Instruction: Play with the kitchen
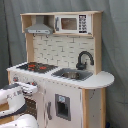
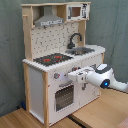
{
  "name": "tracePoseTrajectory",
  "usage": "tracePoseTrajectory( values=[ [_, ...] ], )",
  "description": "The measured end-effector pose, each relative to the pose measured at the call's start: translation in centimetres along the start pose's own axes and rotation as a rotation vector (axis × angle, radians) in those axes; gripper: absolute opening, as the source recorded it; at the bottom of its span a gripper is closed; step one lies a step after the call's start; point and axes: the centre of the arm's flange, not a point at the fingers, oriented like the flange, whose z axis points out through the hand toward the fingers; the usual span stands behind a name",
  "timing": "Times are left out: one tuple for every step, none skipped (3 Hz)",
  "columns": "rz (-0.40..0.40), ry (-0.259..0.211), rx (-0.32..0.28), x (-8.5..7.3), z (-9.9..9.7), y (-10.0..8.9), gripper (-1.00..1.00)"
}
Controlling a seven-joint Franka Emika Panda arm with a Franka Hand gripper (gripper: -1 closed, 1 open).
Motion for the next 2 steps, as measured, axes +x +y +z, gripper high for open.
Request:
tracePoseTrajectory(
  values=[
    [0.110,0.006,0.005,0.00,-0.01,0.01,1.00],
    [0.209,-0.040,0.013,-0.92,-0.11,0.57,1.00]
  ],
)
